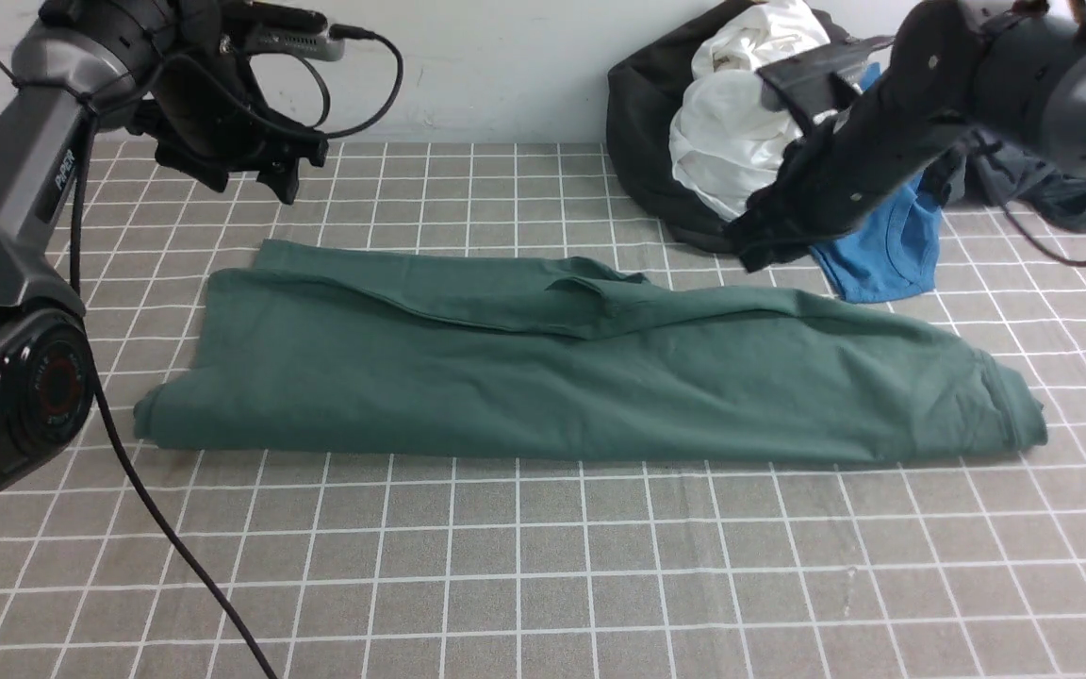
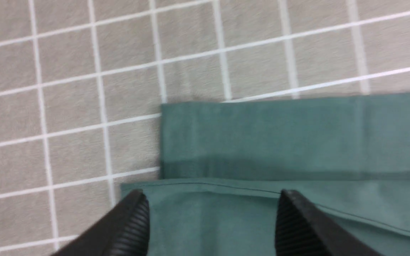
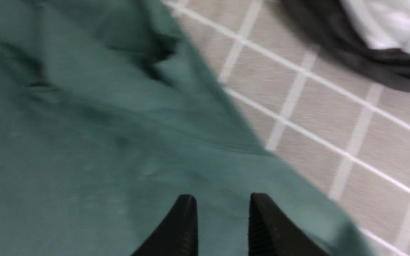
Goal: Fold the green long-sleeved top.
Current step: Use both arms to drag the lower edge of the fabric forward and fold it over the upper edge, then use the right arm to clamp the right edge of the fabric
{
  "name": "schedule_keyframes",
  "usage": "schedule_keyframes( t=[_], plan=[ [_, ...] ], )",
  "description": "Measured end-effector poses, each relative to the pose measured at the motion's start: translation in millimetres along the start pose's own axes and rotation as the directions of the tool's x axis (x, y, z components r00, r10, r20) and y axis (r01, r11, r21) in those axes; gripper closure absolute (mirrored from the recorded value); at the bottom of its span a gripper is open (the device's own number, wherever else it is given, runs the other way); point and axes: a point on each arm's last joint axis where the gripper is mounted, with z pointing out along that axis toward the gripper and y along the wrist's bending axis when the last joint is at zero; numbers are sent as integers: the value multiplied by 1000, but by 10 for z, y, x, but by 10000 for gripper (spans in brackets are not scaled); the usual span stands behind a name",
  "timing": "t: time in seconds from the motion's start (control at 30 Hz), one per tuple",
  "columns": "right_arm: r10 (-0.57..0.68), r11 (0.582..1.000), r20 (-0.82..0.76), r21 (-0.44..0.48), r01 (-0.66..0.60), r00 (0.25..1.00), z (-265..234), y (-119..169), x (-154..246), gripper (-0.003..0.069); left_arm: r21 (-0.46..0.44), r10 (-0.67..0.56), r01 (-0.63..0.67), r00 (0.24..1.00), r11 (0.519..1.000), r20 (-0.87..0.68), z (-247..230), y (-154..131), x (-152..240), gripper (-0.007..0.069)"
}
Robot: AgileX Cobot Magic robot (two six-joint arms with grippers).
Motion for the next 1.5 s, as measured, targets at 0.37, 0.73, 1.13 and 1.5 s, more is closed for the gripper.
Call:
schedule_keyframes(
  t=[0.37, 0.73, 1.13, 1.5],
  plan=[
    [-181, 966, 213, -145, 215, 960, 1089, 383, 89, 671, 176, 114, -141, 981, 974, 156, -1270, -483, -32, 594],
    [242, 953, 509, 35, -301, 826, 863, -396, -45, 655, -4, 171, -172, 980, 985, 102, -2501, -348, 944, 633],
    [199, 977, -8, 83, -198, 980, -565, -536, 234, 607, 14, 42, -42, 999, 999, -2, -2399, -368, 2857, 633],
    [559, 823, -289, 310, -476, 777, -470, -1228, 1213, 178, 58, -9, 11, 999, 998, -32, -1877, -420, 3354, 633]
  ],
)
